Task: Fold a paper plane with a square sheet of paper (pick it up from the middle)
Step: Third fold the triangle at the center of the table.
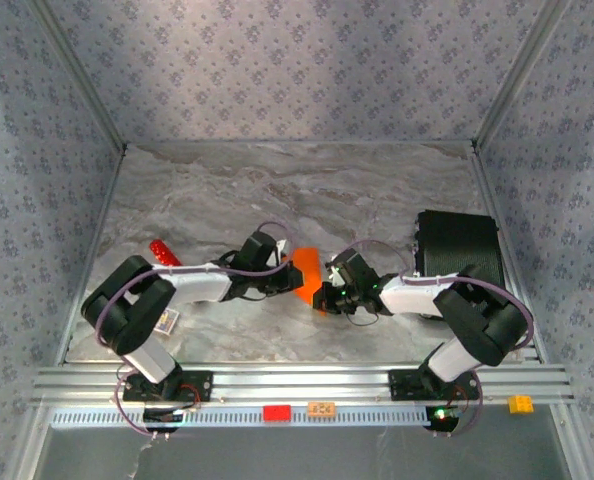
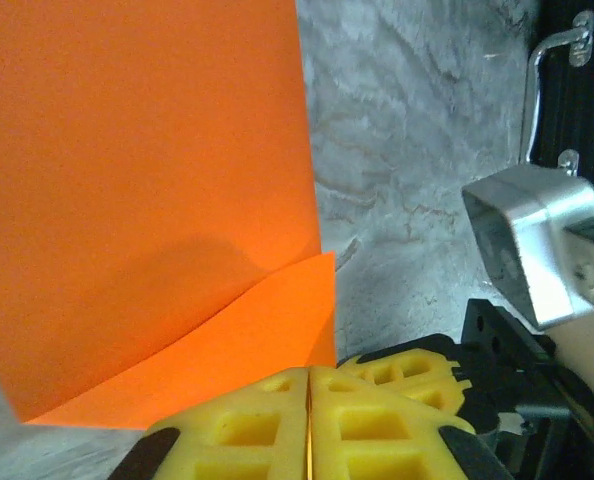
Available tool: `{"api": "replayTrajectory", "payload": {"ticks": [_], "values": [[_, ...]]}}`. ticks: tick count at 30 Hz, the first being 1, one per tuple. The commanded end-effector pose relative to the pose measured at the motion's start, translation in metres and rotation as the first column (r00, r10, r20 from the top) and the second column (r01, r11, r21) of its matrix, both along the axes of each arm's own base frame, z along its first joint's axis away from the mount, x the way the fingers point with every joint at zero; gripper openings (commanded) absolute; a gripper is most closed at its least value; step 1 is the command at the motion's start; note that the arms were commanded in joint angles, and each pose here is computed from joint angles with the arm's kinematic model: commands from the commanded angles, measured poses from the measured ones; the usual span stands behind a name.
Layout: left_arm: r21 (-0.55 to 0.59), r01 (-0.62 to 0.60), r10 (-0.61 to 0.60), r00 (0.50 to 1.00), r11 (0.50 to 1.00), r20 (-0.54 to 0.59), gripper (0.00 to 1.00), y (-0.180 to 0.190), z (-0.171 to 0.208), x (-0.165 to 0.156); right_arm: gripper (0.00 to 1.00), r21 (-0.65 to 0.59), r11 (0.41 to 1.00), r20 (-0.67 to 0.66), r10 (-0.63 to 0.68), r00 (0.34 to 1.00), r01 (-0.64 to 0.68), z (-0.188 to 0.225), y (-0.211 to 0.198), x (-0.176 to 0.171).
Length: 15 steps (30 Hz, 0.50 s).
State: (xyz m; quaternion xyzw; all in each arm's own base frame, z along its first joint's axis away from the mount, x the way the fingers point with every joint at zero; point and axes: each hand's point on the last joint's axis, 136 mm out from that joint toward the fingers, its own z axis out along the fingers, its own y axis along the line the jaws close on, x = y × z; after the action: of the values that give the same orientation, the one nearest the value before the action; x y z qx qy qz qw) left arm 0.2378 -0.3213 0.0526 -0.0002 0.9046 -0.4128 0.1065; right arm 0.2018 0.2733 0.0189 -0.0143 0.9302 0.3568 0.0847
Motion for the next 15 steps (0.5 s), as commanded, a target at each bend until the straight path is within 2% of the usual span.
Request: {"api": "replayTrajectory", "payload": {"ticks": [1,7,15], "values": [[-0.034,-0.014,0.012,0.999,0.999,-0.046,0.07,-0.006,-0.012,-0.005,0.01,-0.09,0.995,-0.078,-0.051,0.996,0.044,-0.023,-0.021,-0.014],[0.035,-0.049,0.052,0.995,0.998,-0.09,0.05,0.006,-0.041,-0.008,0.01,-0.097,0.994,-0.085,-0.062,0.994,0.054,-0.027,-0.024,-0.015],[0.072,-0.075,0.081,0.994,0.995,-0.08,0.04,0.03,-0.048,0.004,0.0,-0.121,0.992,-0.097,-0.046,0.994,0.034,-0.032,-0.027,-0.019]]}}
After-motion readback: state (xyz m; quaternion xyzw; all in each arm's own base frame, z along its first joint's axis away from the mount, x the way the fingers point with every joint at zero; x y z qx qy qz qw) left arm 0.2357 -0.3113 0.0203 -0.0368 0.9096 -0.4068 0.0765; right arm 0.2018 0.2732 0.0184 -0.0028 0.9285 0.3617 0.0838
